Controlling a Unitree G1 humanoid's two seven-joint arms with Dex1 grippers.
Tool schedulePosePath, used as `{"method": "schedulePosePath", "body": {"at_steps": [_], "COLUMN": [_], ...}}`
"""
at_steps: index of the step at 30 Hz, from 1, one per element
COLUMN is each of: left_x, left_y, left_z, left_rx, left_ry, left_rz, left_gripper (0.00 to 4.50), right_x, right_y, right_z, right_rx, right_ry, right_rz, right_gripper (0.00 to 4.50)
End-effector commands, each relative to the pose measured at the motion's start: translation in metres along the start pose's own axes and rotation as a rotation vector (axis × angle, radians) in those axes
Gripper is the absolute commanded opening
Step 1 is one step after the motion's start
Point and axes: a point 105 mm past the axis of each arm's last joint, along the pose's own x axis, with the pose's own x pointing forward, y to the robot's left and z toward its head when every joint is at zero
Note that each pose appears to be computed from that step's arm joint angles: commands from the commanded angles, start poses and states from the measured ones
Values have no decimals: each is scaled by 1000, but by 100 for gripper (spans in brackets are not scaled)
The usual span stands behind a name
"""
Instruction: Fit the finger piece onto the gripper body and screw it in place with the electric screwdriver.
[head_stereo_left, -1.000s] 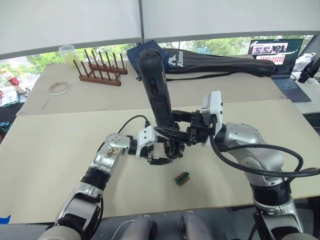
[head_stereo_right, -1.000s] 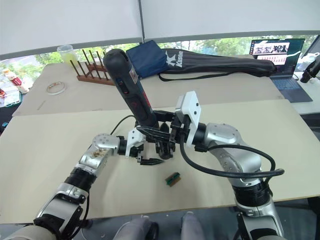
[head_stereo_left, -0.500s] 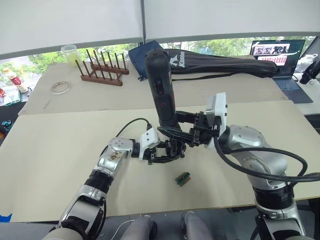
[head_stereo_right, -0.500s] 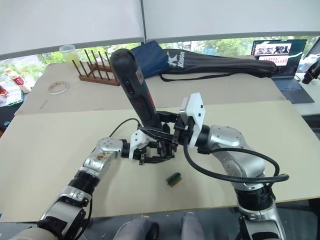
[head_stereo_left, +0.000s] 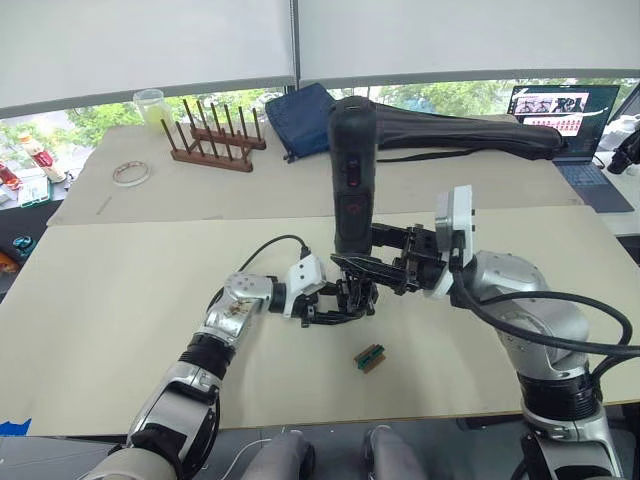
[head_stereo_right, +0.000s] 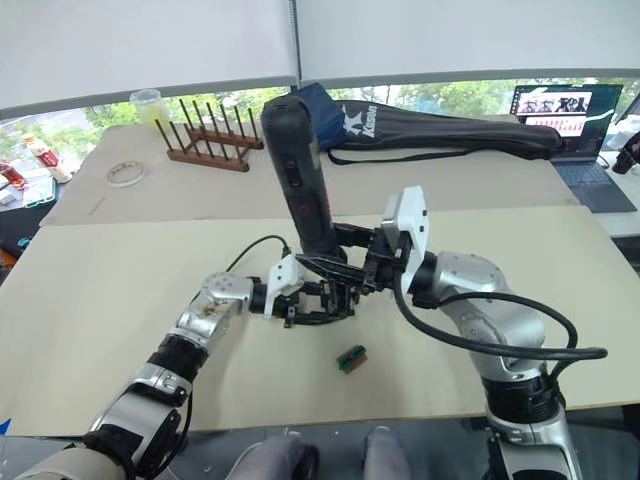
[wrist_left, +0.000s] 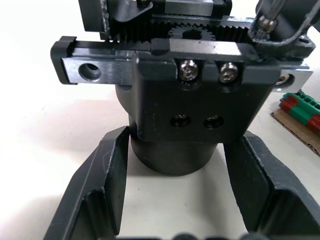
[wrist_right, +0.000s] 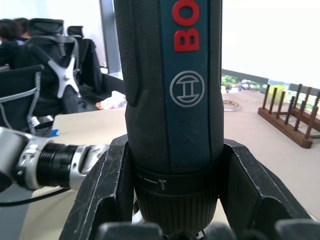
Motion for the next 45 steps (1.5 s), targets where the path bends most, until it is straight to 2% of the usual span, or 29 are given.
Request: {"method": "schedulePosePath", "body": {"at_steps": [1, 9, 21, 33, 42, 45], "left_x": [1, 2, 1, -1, -1, -1], "left_y": [8, 9, 11, 11, 10, 8], "left_z": [13, 15, 18, 18, 18, 16], "left_rx": [39, 43, 44, 43, 46, 49], "left_ry": [-16, -19, -24, -23, -19, -14], "left_rz": [16, 14, 18, 16, 6, 3], "left_gripper": [232, 232, 232, 232, 232, 232], "right_x": [-4, -5, -15, -20, -20, -15], "right_y": [1, -7, -20, -18, -14, -16], "right_z": [-24, -42, -48, -51, -50, -29], "right_rx": [57, 116, 145, 121, 83, -5], "right_ry": [87, 159, 161, 184, 184, 139], "right_rz": [21, 2, -112, -125, -127, -118], "right_gripper": [196, 196, 195, 195, 195, 195]}}
